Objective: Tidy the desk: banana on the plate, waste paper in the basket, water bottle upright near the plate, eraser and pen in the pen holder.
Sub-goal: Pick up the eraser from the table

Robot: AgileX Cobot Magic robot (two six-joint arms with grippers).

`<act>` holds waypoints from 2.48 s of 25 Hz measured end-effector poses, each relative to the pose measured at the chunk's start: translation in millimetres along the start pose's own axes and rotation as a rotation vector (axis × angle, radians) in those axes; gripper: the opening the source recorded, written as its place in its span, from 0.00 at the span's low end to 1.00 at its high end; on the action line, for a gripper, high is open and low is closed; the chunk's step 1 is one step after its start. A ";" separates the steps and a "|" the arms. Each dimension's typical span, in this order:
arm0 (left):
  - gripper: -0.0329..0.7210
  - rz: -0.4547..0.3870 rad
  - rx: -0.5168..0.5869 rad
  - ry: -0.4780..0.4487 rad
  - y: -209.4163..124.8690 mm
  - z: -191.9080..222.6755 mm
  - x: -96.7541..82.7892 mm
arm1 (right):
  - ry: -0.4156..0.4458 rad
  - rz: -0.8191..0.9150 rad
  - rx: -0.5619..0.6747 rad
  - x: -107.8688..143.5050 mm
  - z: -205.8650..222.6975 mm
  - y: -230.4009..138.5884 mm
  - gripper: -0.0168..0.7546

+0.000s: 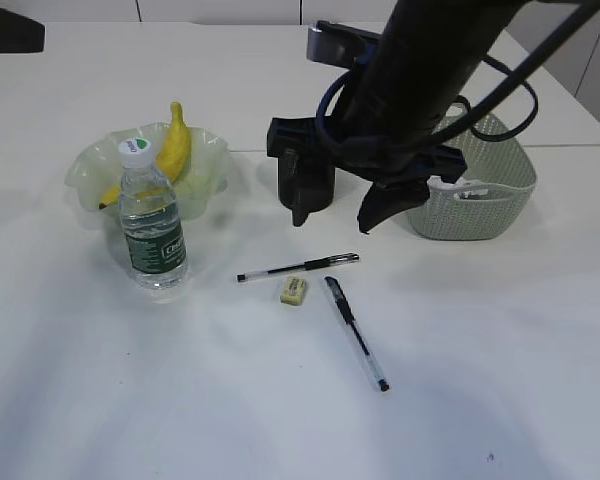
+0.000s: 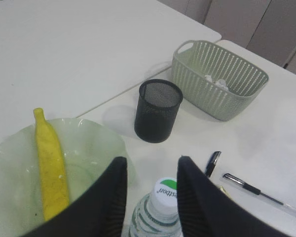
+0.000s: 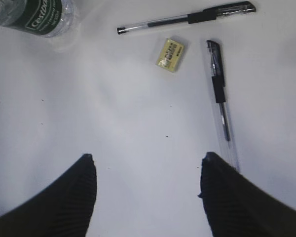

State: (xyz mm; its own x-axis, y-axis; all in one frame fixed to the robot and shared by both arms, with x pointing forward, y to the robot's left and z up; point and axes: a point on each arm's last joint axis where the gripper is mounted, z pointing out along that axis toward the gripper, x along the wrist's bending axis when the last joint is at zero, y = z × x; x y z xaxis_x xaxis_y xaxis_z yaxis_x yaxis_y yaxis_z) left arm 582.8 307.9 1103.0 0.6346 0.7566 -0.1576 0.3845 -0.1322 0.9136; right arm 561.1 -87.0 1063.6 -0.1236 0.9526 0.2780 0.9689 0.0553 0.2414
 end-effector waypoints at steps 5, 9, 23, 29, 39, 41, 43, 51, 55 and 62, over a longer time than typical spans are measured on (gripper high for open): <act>0.36 0.023 0.041 0.001 -3.7 -0.1 0.2 | 0.038 0.064 0.002 6.8 9.7 9.5 0.66; 0.36 0.020 0.050 -0.012 -4.5 -0.2 -1.0 | 0.035 0.135 0.021 7.9 24.1 14.9 0.66; 0.36 0.003 0.076 -0.100 -6.9 -0.8 -9.0 | 0.019 0.282 0.055 4.2 80.8 24.3 0.66; 0.36 -0.001 0.086 -0.144 -7.8 -1.4 -13.0 | 0.014 0.322 0.052 2.4 95.4 26.4 0.66; 0.36 -0.005 0.099 -0.196 -8.9 -2.3 -17.6 | 0.024 0.379 0.020 -0.1 119.7 31.5 0.66; 0.36 -0.003 0.099 -0.204 -8.5 -2.9 -18.9 | 0.037 0.382 -0.001 0.8 120.8 34.3 0.66; 0.36 -0.004 0.103 -0.221 -8.8 -3.3 -20.3 | 0.038 0.384 -0.004 0.7 122.8 35.0 0.66; 0.36 -0.005 0.108 -0.234 -9.2 -3.6 -21.5 | 0.019 0.397 0.019 -2.5 136.2 33.0 0.66; 0.36 -0.006 0.112 -0.234 -9.6 -3.6 -21.5 | 0.000 0.403 0.029 -7.2 142.7 33.0 0.66; 0.36 -0.014 0.144 -0.227 -12.3 -3.9 -20.9 | -0.049 0.388 0.014 -15.0 147.8 34.5 0.66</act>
State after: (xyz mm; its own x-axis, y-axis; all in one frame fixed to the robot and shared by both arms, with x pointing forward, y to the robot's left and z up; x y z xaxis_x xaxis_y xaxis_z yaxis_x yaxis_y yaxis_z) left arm 562.2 296.2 1096.5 0.7563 0.5982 -0.2651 0.4755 -0.2241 0.8507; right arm 628.1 -55.2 930.4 0.2627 0.9168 0.3008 0.9445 -0.3080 0.1139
